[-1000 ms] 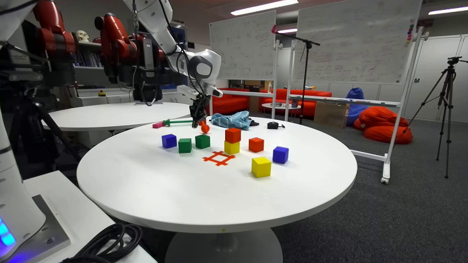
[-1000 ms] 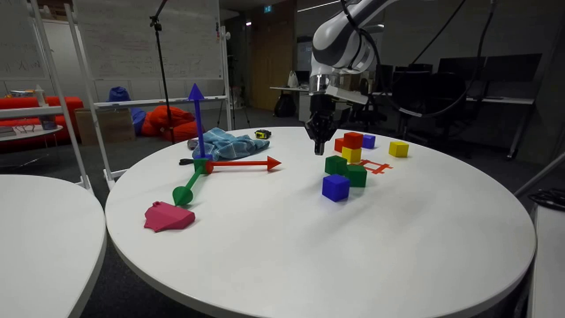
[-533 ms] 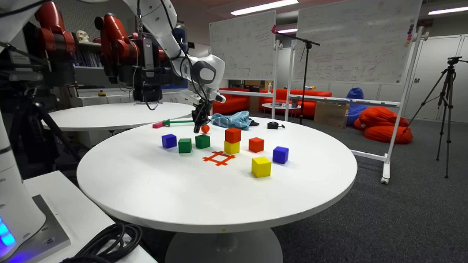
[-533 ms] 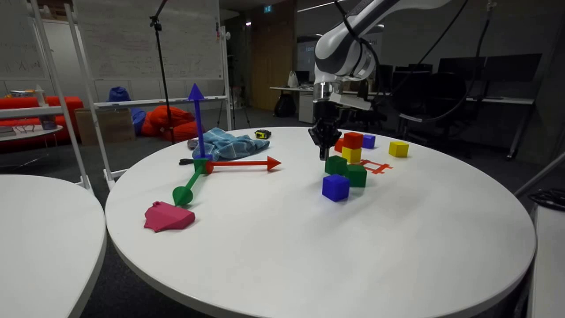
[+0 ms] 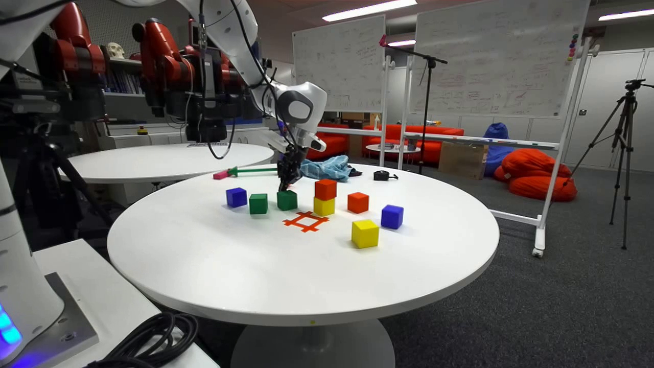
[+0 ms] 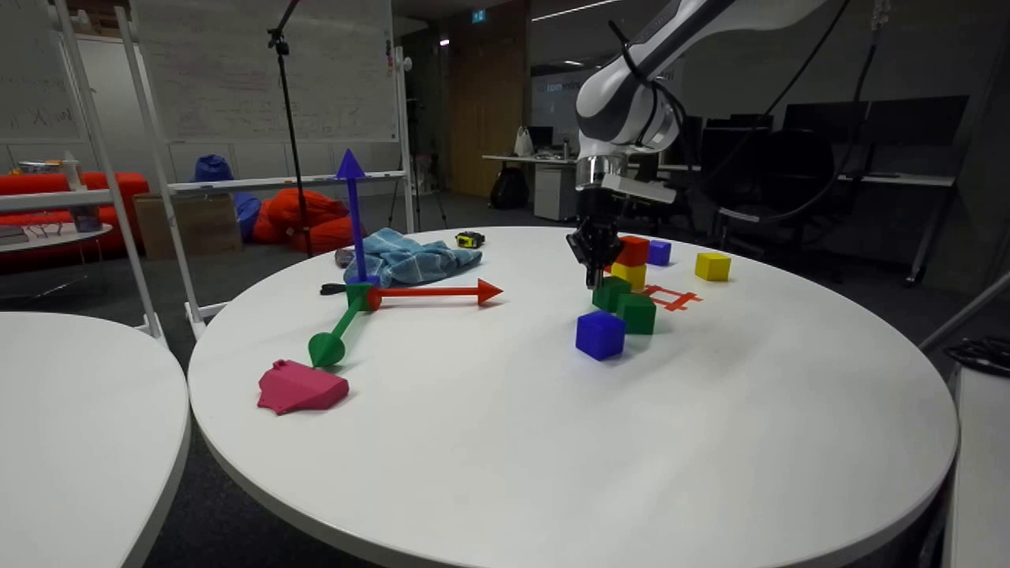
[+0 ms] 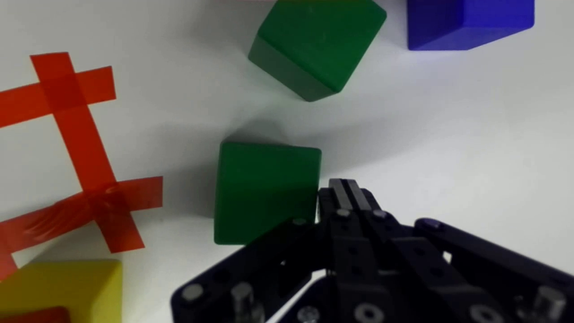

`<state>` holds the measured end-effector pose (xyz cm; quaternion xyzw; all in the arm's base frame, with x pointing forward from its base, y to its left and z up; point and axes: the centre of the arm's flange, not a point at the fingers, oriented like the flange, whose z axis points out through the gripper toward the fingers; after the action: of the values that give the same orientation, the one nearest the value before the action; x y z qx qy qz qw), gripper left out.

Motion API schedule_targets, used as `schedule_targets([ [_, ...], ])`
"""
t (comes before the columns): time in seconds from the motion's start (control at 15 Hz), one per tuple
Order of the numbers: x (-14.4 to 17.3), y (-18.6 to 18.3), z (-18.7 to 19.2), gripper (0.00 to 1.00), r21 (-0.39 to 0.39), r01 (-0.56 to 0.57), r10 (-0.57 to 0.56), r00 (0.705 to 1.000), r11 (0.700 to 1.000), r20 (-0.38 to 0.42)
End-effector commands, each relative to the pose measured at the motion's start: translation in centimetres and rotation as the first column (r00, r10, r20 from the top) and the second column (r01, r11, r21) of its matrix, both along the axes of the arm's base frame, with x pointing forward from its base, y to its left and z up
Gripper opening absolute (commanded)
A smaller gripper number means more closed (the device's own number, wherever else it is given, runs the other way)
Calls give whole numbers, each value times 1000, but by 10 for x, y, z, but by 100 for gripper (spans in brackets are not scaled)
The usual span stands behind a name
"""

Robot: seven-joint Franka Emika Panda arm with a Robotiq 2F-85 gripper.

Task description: Push the green block slightly to the right

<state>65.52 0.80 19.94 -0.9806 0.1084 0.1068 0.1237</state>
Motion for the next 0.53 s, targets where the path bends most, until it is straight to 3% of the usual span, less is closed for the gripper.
schedule_targets([
  [0.0,-8,-21,-8,0,53,29,-28,999,998,-26],
  [0.47,-19,-36,-25,0,68,73,-68,996,995,-64],
])
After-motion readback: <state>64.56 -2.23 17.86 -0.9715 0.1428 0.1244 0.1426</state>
